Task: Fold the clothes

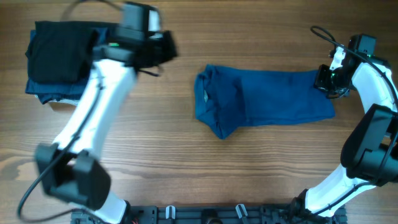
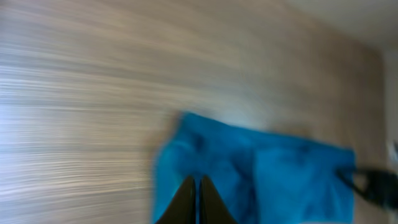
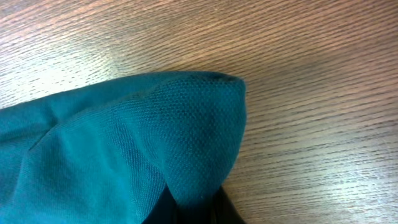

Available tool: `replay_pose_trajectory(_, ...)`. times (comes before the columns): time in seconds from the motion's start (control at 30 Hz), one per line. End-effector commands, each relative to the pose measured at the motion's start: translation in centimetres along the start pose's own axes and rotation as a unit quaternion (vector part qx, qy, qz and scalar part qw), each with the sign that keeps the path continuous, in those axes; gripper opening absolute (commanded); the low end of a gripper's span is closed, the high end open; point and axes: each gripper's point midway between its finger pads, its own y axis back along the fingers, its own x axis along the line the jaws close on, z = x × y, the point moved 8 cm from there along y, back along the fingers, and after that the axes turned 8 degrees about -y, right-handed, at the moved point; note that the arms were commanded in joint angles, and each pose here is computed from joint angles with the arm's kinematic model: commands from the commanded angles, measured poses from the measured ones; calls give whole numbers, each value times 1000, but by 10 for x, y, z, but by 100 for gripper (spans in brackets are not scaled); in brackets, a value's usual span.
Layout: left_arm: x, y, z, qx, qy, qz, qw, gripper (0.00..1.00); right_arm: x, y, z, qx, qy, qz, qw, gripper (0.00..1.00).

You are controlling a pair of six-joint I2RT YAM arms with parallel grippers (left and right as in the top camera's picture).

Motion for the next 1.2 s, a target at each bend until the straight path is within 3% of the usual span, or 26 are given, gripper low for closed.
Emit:
replay_pose_trajectory(0.0, -53, -70, -51, 86, -20, -61, 994, 4, 4, -5, -2, 8, -5, 14, 1000, 4)
replay_pose_trajectory(0.2, -115, -137, -107, 110, -68, -116, 985, 4, 7, -6, -2, 10, -6, 27, 1000, 4)
replay_pose_trajectory(0.4, -147, -159, -126, 83, -97, -159, 979, 4, 7, -5, -2, 10, -5, 27, 1000, 4)
replay_pose_trajectory(0.7, -131, -207, -143, 34, -107, -81, 990, 4, 7, -6, -2, 11, -9, 27, 1000, 4)
replay_pose_trajectory(0.93, -110, -253, -161, 22, -106, -66, 992, 4, 6, -6, -3, 13, -9, 26, 1000, 4)
replay_pose_trajectory(1.03, -113, -249, -158, 18, -124, -68, 990, 4, 6, -6, -3, 12, -9, 26, 1000, 4)
replay_pose_trajectory(1.17, -131, -210, -127, -29, -133, -49, 989, 4, 6, -6, -3, 13, -9, 26, 1000, 4)
